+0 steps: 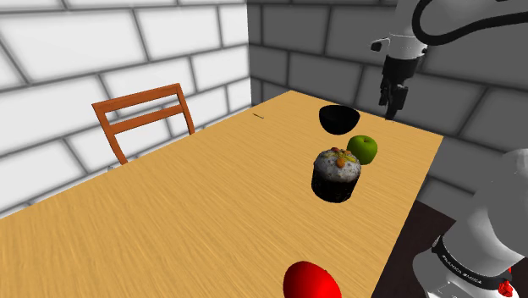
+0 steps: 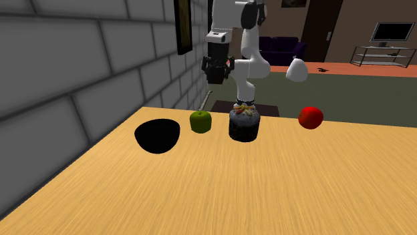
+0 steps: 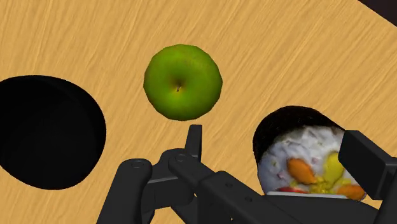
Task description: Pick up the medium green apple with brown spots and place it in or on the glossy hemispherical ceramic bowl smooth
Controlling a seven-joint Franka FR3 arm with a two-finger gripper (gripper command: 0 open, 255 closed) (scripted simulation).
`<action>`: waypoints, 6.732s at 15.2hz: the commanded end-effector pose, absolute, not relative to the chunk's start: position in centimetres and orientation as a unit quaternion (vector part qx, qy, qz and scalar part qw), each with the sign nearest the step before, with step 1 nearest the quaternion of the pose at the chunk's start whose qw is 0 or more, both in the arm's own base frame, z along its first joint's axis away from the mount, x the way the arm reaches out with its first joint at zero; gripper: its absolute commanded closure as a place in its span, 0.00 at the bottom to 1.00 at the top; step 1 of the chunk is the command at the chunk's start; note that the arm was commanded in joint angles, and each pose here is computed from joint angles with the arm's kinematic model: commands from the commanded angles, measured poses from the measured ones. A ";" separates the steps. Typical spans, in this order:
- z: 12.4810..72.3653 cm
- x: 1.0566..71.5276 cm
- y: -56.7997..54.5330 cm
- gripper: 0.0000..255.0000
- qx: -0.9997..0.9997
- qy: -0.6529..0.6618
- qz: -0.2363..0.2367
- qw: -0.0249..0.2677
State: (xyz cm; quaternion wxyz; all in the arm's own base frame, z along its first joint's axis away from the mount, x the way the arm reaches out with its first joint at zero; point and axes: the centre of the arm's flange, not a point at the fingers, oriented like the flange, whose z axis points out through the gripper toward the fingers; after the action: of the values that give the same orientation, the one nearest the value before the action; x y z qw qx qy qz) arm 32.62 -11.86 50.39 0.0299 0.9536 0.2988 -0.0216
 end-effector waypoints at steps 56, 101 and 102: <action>47.2 39.1 -18.7 1.00 0.804 0.589 -0.076 0.023; 52.4 58.1 -31.7 1.00 0.804 0.589 -0.076 0.023; 51.9 58.1 -31.7 1.00 0.804 0.589 -0.076 0.023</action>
State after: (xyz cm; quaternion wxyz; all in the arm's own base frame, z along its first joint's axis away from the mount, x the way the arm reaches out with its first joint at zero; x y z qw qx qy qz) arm 58.12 -31.68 52.38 0.0222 0.8043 0.5890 -0.0759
